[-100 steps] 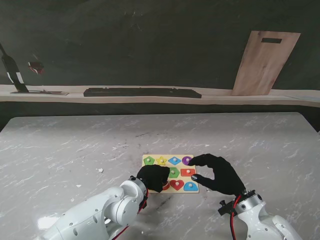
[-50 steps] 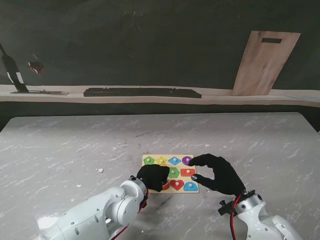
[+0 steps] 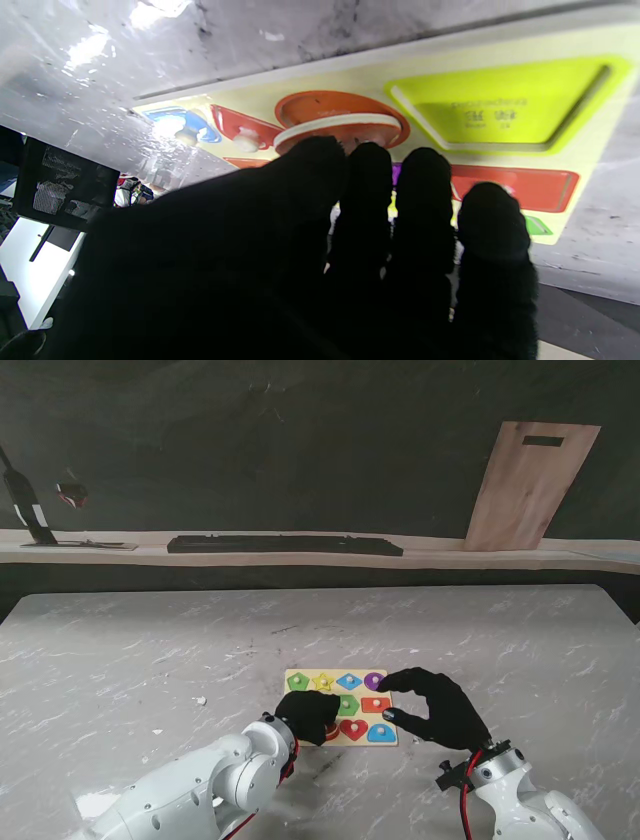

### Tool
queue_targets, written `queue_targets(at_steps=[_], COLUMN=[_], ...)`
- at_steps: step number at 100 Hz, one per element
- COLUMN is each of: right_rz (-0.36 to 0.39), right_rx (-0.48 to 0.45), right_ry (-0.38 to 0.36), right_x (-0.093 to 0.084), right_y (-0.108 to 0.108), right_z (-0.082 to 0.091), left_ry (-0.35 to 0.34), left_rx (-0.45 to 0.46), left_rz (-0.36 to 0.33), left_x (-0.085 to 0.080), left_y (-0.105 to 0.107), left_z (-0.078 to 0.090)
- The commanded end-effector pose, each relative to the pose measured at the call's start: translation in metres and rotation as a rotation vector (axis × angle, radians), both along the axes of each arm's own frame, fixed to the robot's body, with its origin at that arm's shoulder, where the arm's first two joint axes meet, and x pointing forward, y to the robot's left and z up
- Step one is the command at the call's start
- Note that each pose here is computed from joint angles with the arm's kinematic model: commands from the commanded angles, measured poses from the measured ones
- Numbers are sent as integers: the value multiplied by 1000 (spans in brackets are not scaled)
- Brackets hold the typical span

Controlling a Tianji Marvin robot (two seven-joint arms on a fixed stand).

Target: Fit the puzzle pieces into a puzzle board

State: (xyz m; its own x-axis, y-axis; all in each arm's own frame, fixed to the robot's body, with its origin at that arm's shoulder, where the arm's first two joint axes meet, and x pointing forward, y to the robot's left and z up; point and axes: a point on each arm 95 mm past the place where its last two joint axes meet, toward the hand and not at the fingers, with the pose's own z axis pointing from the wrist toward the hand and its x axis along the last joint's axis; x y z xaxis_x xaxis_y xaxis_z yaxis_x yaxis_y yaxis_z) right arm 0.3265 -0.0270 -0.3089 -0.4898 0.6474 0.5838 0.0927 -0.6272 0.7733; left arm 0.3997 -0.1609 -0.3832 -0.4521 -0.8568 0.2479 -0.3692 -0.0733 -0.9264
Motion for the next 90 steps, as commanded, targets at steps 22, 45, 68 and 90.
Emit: queue_targets(at_steps=[22, 45, 68, 90], right_rz=[1, -1, -1, -1], right_rx=[6, 7, 8, 11], right_ry=[3, 2, 1, 1], right_x=[-2, -3, -3, -3], right_y=[2, 1, 1, 1], right_z=[-1, -1, -1, -1], left_ry=[1, 11, 31, 63], left_rx=[41, 50, 69, 82], left_rz=[-11, -12, -16, -17], left_x=[0, -1, -2, -5], left_y=[2, 1, 0, 0], left_z=[-5, -8, -9, -7])
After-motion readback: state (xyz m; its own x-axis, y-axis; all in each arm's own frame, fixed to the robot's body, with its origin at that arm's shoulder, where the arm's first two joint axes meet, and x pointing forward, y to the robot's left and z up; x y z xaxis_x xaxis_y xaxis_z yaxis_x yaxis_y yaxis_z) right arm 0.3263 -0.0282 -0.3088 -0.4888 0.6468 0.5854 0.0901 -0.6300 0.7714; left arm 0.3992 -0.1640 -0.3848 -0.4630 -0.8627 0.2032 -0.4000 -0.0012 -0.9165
